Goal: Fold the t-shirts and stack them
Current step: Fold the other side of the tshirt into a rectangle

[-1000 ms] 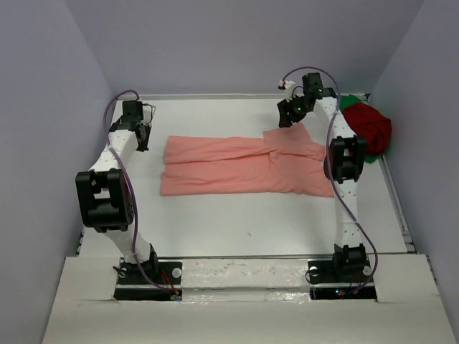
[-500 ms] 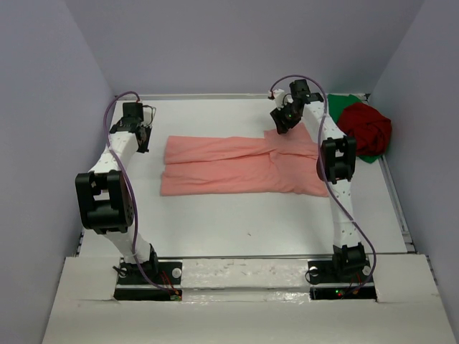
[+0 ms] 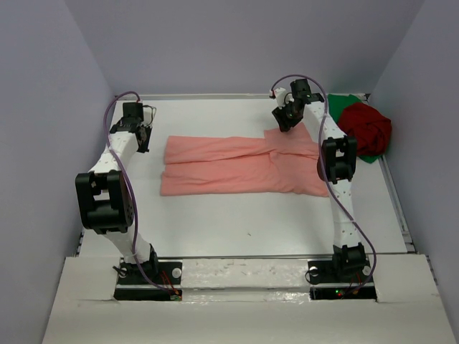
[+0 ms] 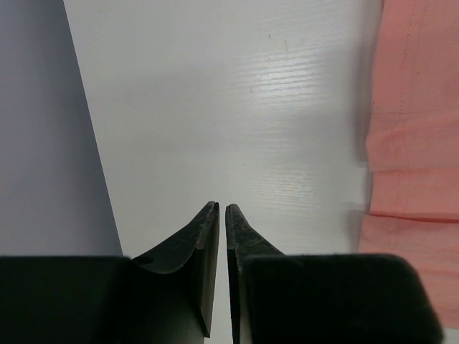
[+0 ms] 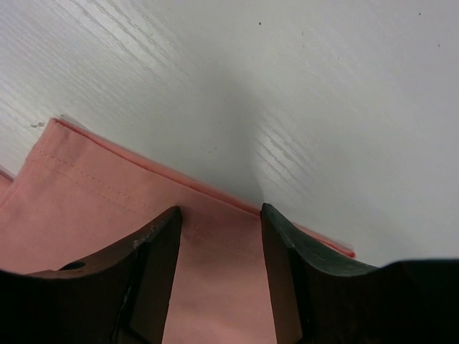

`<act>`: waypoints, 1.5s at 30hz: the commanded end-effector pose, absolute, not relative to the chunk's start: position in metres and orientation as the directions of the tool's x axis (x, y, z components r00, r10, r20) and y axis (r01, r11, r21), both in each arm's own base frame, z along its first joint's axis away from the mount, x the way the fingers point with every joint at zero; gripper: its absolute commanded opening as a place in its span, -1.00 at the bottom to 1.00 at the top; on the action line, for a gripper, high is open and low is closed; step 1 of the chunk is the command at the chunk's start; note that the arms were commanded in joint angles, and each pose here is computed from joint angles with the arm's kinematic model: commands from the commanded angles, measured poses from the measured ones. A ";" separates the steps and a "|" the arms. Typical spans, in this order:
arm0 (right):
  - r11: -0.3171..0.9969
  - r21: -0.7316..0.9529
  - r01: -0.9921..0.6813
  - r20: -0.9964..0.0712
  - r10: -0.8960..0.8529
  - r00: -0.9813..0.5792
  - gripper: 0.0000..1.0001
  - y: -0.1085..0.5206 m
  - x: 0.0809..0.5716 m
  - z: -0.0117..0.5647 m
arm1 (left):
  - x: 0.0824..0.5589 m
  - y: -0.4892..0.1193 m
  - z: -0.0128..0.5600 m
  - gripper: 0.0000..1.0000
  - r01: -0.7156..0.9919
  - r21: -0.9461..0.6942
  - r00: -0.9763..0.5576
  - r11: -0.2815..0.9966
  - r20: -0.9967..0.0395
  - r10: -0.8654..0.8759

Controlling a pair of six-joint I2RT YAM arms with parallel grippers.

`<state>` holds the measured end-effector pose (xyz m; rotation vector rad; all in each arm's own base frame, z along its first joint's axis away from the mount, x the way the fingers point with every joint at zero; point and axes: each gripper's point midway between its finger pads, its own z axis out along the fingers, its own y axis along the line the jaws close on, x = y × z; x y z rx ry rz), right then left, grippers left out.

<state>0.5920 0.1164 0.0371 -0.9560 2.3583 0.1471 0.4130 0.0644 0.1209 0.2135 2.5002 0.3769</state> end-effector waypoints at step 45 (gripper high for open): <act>0.667 0.130 -0.734 -0.490 -0.601 -0.632 -1.00 0.112 0.465 0.124 | 0.409 0.057 0.165 -0.55 0.069 0.302 -0.741 0.951 -0.623 0.252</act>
